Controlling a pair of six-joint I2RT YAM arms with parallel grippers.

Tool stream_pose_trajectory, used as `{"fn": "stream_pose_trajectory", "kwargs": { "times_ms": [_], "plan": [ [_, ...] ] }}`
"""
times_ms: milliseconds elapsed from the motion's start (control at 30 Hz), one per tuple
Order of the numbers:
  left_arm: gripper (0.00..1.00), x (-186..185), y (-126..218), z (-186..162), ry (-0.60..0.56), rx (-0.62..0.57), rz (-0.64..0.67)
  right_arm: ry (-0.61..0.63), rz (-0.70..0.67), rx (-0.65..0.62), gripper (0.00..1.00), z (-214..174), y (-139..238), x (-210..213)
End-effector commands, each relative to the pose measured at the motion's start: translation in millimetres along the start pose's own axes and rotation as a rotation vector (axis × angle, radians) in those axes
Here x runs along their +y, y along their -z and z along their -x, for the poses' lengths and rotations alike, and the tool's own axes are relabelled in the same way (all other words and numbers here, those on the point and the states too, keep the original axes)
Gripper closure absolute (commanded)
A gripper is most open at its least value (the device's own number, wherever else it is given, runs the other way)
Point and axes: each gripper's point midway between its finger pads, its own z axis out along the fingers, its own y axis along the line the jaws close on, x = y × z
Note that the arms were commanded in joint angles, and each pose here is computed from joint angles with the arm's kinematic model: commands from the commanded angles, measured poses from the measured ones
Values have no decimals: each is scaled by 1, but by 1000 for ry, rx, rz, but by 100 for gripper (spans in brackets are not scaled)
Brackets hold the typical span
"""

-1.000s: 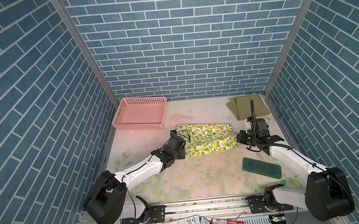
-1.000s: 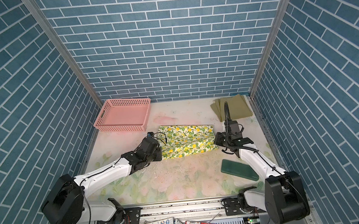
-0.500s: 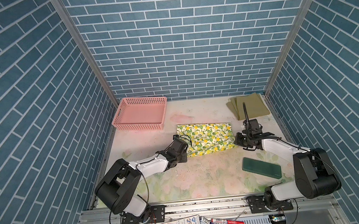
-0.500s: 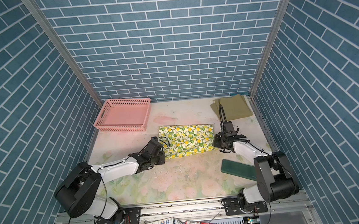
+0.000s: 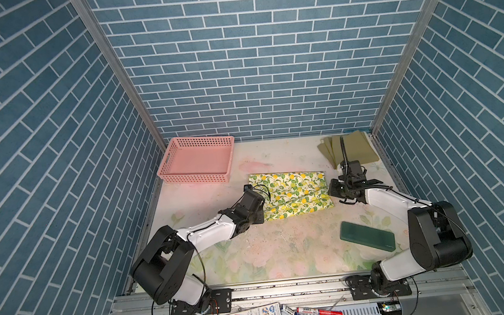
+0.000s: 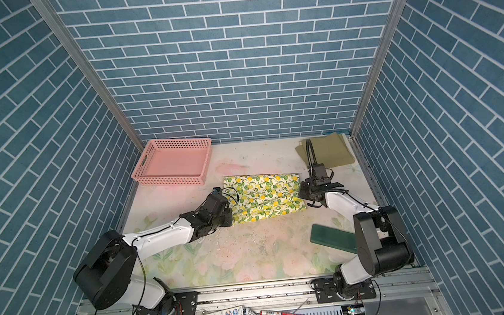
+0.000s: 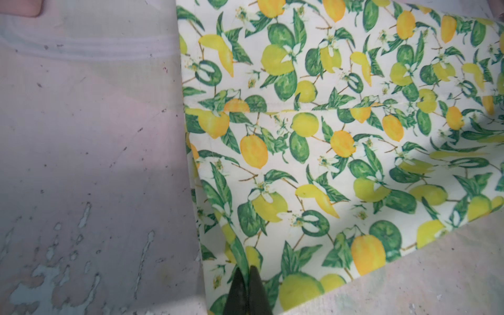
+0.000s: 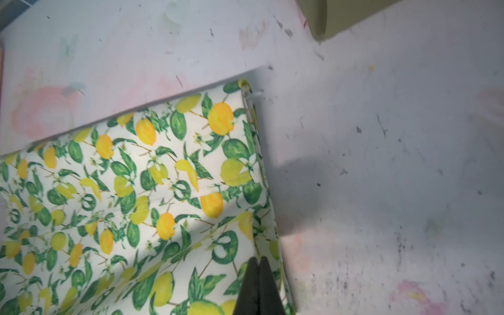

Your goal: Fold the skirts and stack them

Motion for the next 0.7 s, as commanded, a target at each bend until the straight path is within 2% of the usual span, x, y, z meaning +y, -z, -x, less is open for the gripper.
{"fn": "stream_pose_trajectory", "kwargs": {
  "times_ms": [0, 233, 300, 367, 467, 567, 667],
  "plan": [
    [100, 9, -5, -19, 2, 31, 19, -16, -22, 23, 100, -19, -1, -11],
    [99, 8, -15, -34, 6, 60, 14, -35, -18, 82, 100, -41, -6, -17],
    [85, 6, -15, -33, 2, 61, 13, -28, -16, 73, 86, -36, -2, -15],
    [63, 5, -10, -27, -3, 44, 13, -17, -14, 47, 72, -27, 7, -11],
    [44, 5, 2, -14, -14, 2, 19, -1, -3, 12, 56, -12, 22, -4],
    [35, 6, 13, -1, -41, -32, 39, 2, 16, -14, 40, 0, 31, 4],
    [30, 2, 23, 14, -55, -72, 32, 3, 39, -23, 33, 8, 32, 11]
  ]
}}
